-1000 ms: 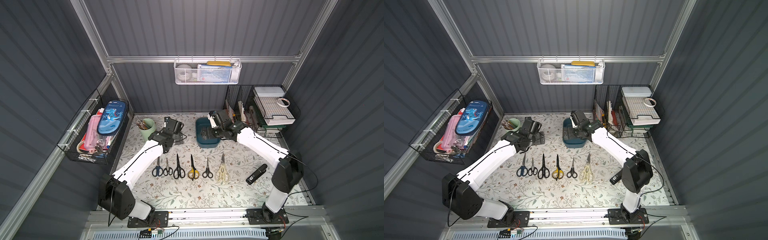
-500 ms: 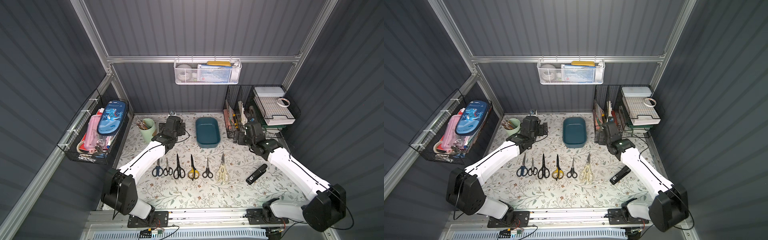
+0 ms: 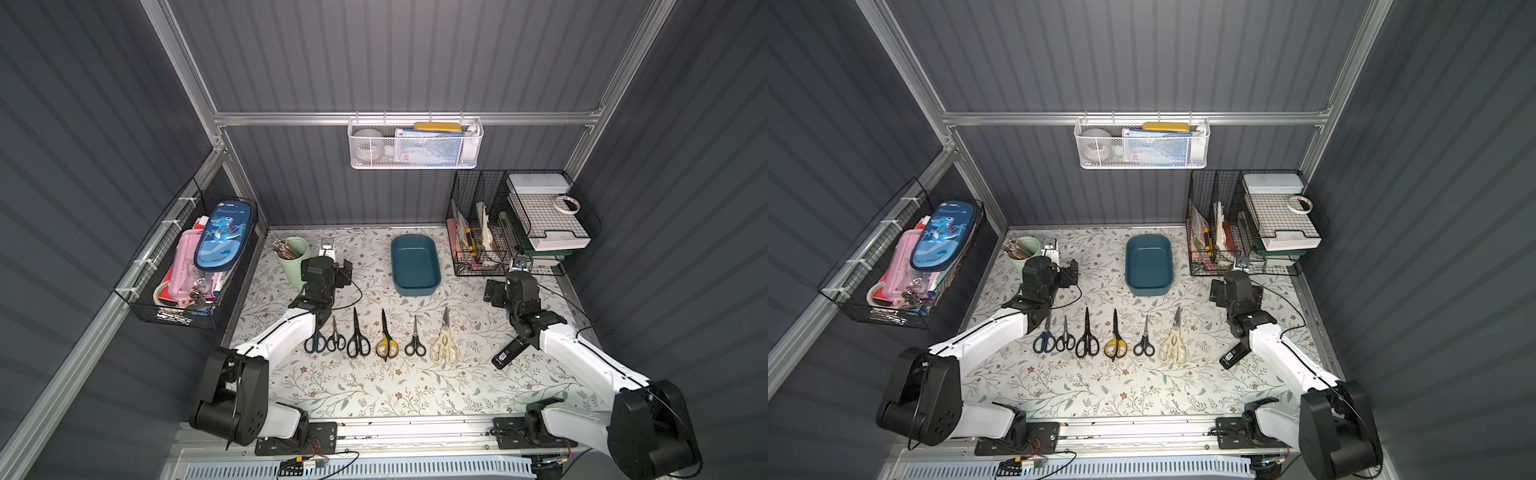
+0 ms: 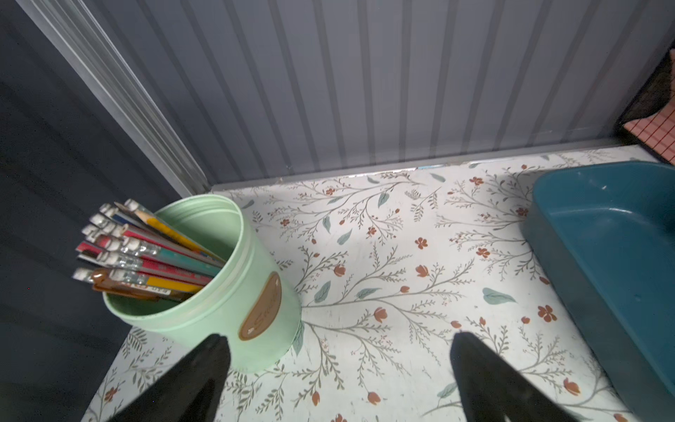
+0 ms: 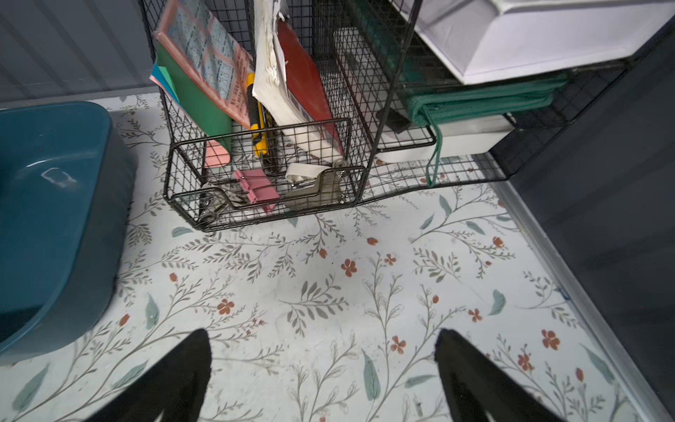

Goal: Take the scissors out of the storage box
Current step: Reset both arms

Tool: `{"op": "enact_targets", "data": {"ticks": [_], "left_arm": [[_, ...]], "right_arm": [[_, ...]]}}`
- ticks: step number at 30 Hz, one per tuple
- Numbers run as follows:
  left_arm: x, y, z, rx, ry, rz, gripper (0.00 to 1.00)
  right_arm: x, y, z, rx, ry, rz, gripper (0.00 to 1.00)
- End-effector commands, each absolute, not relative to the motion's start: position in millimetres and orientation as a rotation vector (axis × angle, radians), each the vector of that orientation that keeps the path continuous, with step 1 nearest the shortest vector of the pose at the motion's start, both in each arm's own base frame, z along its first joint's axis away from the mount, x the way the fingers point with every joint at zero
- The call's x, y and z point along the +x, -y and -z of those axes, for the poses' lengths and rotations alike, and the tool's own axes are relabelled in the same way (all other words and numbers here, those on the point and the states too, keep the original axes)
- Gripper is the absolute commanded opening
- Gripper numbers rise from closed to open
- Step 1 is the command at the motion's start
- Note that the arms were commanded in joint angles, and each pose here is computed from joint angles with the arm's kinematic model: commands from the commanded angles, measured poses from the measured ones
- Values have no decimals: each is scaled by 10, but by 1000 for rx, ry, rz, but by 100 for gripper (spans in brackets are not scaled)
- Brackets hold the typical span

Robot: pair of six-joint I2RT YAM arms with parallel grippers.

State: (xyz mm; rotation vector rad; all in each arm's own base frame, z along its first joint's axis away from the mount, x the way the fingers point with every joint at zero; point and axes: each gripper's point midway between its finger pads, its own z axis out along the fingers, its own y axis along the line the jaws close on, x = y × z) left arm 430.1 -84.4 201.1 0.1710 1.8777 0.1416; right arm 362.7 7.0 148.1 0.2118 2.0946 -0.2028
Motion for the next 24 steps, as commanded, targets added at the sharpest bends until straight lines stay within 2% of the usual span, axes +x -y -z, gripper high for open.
{"op": "enact_targets", "data": {"ticks": [1,8,15,20,24], "left_arm": [[4323,869,-2170,209,-1765,-118,99],[4250,727,-1955,237,-1741,-52,99],[4269,690,-1661,285,-1695,-36,99],[4278,488,-1681,205,-1613,71,99],[4258,514,-1482,224,-1598,85,99]], "right_arm": [[3725,213,-1444,232,-1997,329,99],[3836,452,-1275,341,-1879,192,99],[3914,323,-973,258,-1875,106,99],[3909,204,-981,182,-1856,51,99],[3941,177,-961,166,-1890,39,99]]}}
